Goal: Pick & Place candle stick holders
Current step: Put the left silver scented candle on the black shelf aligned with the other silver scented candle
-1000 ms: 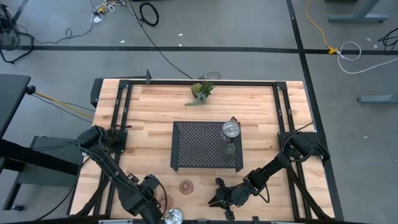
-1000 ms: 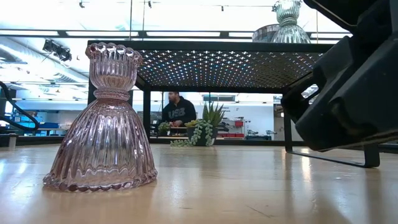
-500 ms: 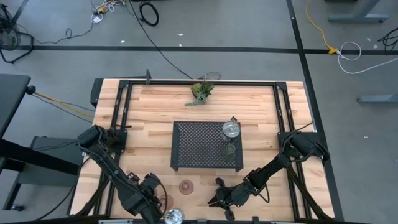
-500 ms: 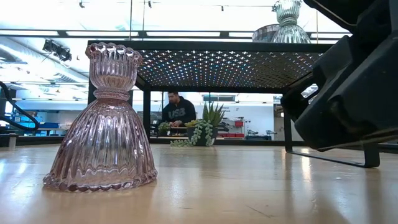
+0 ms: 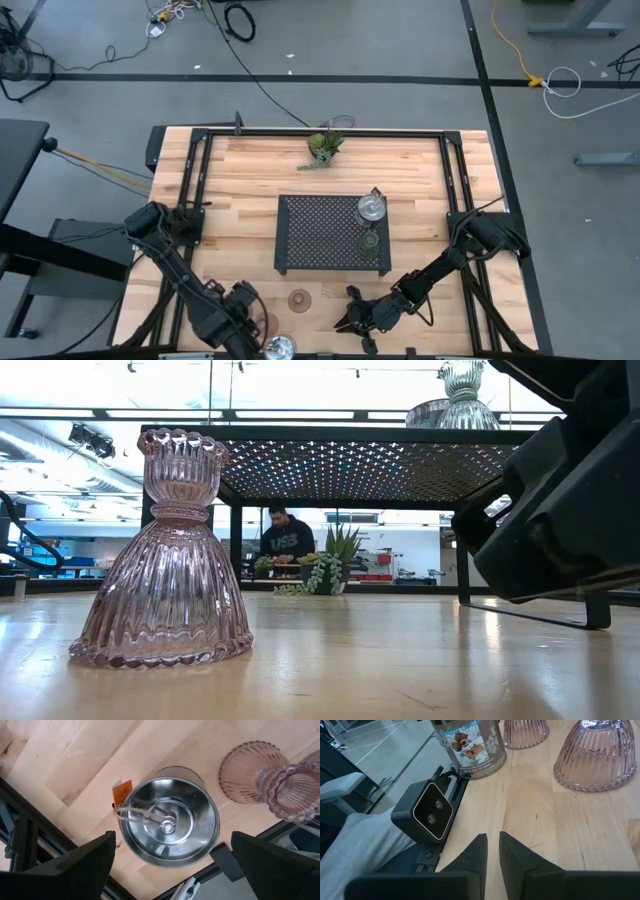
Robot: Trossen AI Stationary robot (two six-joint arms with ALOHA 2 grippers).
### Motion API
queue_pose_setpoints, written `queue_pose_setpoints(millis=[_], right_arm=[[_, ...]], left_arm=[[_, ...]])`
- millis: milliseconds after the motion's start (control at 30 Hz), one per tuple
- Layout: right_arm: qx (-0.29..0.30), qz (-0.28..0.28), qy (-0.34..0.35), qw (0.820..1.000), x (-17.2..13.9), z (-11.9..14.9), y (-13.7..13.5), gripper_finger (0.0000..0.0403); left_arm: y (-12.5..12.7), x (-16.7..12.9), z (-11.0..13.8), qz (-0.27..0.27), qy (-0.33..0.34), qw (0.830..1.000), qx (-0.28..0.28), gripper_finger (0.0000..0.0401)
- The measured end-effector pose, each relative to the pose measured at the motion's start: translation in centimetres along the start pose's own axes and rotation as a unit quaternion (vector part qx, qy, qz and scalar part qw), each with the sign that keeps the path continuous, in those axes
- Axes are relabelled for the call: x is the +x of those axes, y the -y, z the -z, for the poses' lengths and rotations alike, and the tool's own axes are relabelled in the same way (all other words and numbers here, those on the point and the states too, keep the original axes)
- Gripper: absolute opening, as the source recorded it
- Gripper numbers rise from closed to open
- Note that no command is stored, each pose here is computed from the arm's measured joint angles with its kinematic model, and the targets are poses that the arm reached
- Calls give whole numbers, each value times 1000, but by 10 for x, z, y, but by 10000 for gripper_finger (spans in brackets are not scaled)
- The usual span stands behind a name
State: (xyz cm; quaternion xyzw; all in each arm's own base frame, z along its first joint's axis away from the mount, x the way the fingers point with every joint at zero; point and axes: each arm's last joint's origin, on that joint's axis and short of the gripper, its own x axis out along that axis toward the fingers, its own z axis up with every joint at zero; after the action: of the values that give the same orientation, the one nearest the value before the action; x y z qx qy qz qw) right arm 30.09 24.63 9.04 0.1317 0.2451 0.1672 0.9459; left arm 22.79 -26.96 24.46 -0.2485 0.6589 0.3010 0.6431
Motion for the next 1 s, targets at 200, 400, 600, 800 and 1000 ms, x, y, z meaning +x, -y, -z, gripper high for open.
queue_pose_setpoints(millis=[200, 400, 600, 800, 1000], right_arm=[[0, 0, 0, 1000, 0, 0, 0, 47], [0, 0, 0, 1000, 0, 0, 0, 47], [1, -1, 0, 1000, 0, 0, 0, 47], [2, -1, 0, 1000, 0, 0, 0, 47], [2, -1, 0, 1000, 0, 0, 0, 47]], left_arm=[[-1, -1, 3, 2, 8, 1000, -1, 399], [0, -1, 4, 4, 14, 1000, -4, 399], [0, -1, 4, 5, 20, 1000, 4, 399], [0, -1, 4, 5, 24, 1000, 10, 399], [10, 0, 3, 51, 25, 998, 13, 399]])
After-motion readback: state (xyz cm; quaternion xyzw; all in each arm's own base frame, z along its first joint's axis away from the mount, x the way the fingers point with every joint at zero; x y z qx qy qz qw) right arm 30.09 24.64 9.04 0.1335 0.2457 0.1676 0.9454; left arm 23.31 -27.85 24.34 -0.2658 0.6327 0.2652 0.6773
